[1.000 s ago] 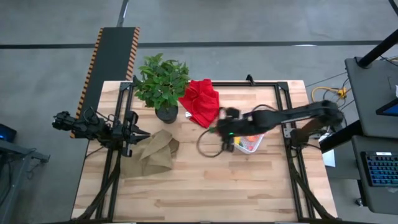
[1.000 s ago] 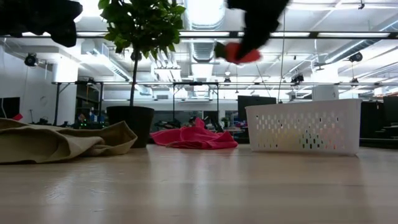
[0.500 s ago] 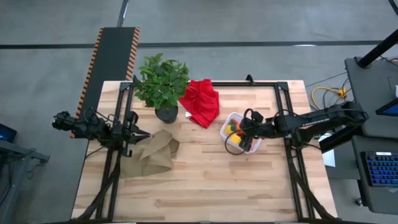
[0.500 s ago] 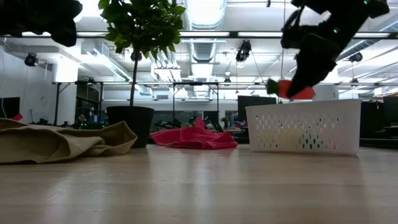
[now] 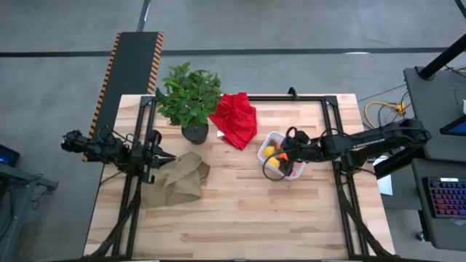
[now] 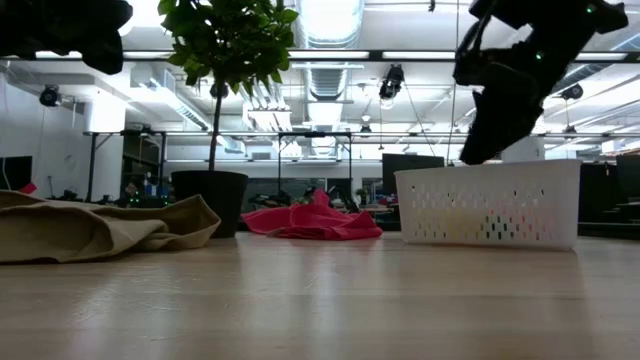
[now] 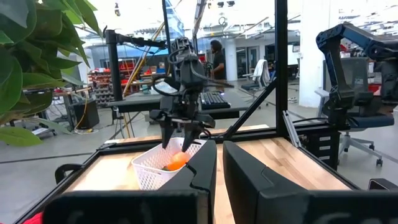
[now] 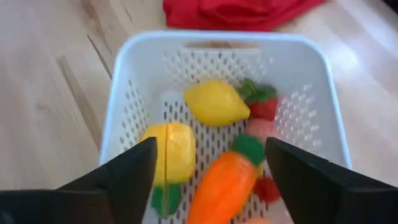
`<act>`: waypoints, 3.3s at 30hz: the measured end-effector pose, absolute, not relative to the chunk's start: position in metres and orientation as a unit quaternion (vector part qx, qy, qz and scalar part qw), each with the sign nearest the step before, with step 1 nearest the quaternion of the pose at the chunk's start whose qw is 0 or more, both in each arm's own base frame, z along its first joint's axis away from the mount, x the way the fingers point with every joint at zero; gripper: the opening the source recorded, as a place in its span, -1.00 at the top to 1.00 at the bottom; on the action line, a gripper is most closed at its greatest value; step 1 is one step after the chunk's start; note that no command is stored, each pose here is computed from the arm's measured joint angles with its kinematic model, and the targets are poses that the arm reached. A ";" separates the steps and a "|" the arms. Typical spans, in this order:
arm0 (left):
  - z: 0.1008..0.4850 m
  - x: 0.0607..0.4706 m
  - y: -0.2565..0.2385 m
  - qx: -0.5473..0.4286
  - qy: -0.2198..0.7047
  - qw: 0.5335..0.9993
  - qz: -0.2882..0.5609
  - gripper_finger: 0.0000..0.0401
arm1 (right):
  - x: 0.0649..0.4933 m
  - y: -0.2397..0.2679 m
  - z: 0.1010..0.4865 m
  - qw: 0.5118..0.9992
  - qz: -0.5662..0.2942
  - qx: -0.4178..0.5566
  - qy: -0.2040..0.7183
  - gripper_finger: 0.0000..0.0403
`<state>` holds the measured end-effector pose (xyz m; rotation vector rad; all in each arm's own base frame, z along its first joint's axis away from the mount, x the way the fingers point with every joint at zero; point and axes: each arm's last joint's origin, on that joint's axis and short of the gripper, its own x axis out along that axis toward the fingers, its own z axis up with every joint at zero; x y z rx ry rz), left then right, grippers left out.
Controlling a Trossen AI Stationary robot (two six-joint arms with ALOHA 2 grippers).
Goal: Pick and placing Produce into tupperware
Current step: Return to Home Position
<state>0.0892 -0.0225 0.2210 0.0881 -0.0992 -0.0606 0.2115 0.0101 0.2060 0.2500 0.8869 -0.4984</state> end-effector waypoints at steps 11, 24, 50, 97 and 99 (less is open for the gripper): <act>0.221 0.089 -0.023 0.044 -0.050 0.997 -0.030 0.93 | 0.247 0.043 0.279 0.984 -0.033 0.051 0.170 -0.43; 0.221 0.090 -0.023 0.042 -0.047 0.998 -0.031 0.93 | 0.188 0.076 0.302 0.981 0.099 0.002 0.169 0.59; 0.220 0.091 -0.023 0.047 -0.041 0.998 -0.023 0.93 | 0.117 0.003 0.221 0.998 -0.012 -0.055 0.033 0.96; 0.191 0.099 -0.016 0.065 -0.067 0.996 0.014 0.93 | 0.101 0.001 0.164 0.998 -0.047 0.019 0.038 0.96; 0.190 0.100 -0.013 0.067 -0.062 0.996 0.023 0.93 | 0.101 0.000 0.165 0.998 -0.049 0.018 0.038 0.96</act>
